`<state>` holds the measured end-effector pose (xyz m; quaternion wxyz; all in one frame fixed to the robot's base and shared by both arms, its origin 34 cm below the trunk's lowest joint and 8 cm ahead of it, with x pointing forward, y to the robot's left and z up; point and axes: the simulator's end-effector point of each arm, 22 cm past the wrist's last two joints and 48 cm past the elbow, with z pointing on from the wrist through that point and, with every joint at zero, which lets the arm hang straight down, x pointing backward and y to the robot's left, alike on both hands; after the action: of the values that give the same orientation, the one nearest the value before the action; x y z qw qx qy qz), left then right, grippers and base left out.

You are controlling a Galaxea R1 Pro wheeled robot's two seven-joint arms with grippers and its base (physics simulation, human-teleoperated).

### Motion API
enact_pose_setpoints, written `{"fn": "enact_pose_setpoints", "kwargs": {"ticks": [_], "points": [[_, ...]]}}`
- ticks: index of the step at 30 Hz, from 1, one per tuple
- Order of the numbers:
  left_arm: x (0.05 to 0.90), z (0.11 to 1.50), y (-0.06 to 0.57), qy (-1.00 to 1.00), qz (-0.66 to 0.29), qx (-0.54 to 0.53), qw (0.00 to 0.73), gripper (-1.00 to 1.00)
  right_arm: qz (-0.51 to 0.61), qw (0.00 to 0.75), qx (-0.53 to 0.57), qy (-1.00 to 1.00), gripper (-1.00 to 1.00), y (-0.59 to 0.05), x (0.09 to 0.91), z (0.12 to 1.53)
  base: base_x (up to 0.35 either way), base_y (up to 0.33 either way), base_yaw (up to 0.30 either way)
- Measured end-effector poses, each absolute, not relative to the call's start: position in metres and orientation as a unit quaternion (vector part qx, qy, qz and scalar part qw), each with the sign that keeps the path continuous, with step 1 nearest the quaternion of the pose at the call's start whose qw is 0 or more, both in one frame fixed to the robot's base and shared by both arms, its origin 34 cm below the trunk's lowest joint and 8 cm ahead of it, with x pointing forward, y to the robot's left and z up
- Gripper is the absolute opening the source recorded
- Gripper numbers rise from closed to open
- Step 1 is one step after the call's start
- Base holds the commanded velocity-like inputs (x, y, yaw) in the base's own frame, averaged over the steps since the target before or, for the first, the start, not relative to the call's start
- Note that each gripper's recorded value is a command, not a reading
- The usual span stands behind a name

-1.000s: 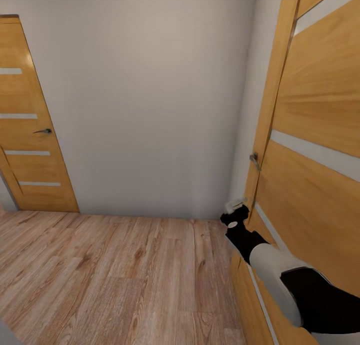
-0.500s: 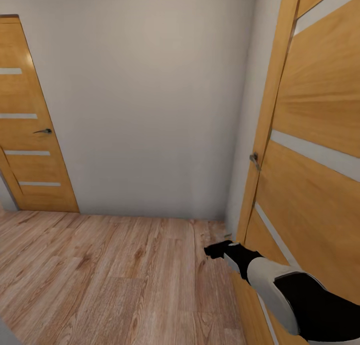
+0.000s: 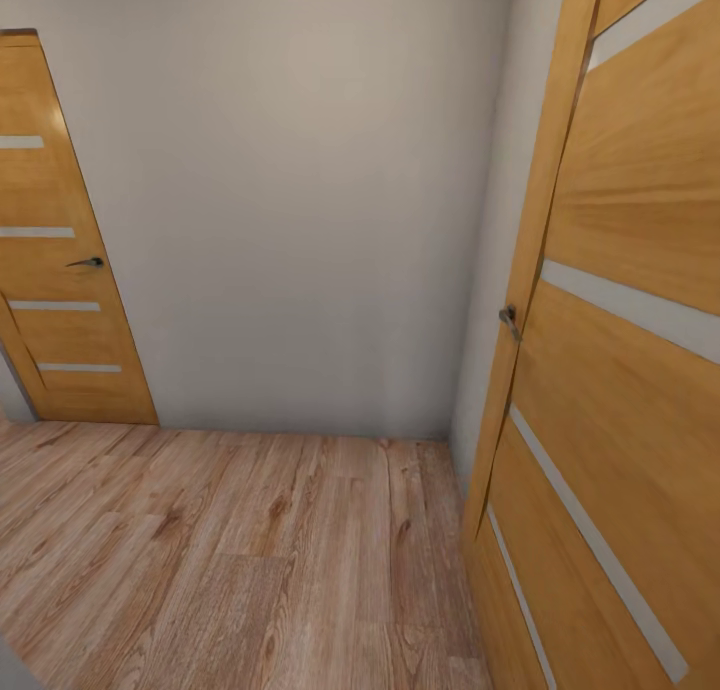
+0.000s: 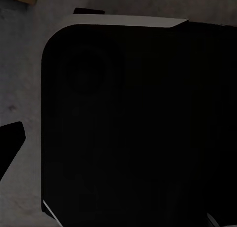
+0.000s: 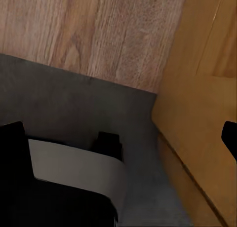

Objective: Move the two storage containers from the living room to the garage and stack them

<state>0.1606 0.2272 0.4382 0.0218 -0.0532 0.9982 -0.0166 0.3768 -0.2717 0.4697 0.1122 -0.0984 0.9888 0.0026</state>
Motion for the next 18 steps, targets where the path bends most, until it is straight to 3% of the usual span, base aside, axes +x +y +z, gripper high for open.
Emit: {"fn": "enact_pose_setpoints", "kwargs": {"ticks": [18], "points": [[0.16,0.438,0.227,0.998,-0.016,-0.054,0.021,1.0,0.008,0.106,-0.112,0.988,1.0,-0.291,0.231,0.445,0.0,0.0,0.0]]}}
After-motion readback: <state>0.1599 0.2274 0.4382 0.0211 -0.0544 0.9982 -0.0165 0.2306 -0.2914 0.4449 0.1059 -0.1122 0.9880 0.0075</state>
